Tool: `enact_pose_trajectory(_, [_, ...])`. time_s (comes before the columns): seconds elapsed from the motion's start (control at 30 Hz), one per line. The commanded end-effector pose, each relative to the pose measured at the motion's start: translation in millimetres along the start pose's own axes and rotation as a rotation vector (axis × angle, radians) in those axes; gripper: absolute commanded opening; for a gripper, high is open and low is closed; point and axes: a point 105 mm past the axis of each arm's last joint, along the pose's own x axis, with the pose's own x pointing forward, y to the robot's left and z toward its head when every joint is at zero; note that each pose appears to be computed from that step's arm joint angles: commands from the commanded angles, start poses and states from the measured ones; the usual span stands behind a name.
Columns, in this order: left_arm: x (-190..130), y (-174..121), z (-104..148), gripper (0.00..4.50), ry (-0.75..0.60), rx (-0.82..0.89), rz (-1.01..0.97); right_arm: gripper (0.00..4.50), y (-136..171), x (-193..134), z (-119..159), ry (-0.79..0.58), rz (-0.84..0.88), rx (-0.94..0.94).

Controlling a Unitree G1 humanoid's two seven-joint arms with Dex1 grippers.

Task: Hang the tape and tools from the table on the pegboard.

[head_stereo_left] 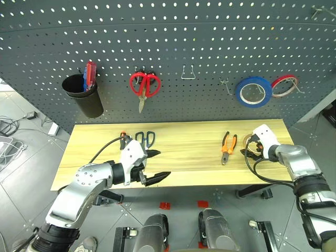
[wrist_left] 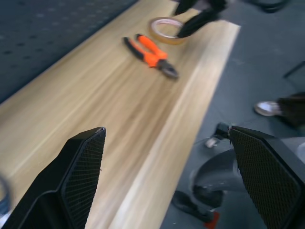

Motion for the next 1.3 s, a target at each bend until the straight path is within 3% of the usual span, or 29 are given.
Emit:
enact_pose_trajectory(0.03, [10,-6,9,4.36,-0.016,0.067,-0.055,4.46,-8,6,-1,0.05,-0.009,0.017])
enact_pose_trajectory(0.17, [21,-12,15,4.36,-0.02,0.106,-0.117,4.46,-8,14,-7,0.123,-0.011,-0.006])
enact_pose_trajectory(0.27, [28,-14,17,4.36,-0.012,0.144,-0.148,3.86,-8,17,-11,0.162,-0.005,-0.009])
enact_pose_trajectory(0.6, [34,-17,29,4.36,-0.048,0.18,-0.178,0.47,-6,21,-19,0.225,-0.022,-0.074])
enact_pose_trajectory(0.83, [30,-21,36,4.36,-0.096,0.19,-0.163,0.43,-28,9,4,0.095,-0.099,-0.033])
enact_pose_trajectory(0.97, [20,-19,40,4.36,-0.146,0.151,-0.115,0.43,-35,-17,31,-0.086,-0.175,-0.143])
enact_pose_trajectory(1.17, [5,-13,45,4.36,-0.206,0.144,-0.051,0.43,65,-51,28,-0.281,-0.164,-0.237])
enact_pose_trajectory(1.3, [-5,-2,62,4.36,-0.303,0.155,0.019,0.43,105,-81,62,-0.544,-0.276,-0.3])
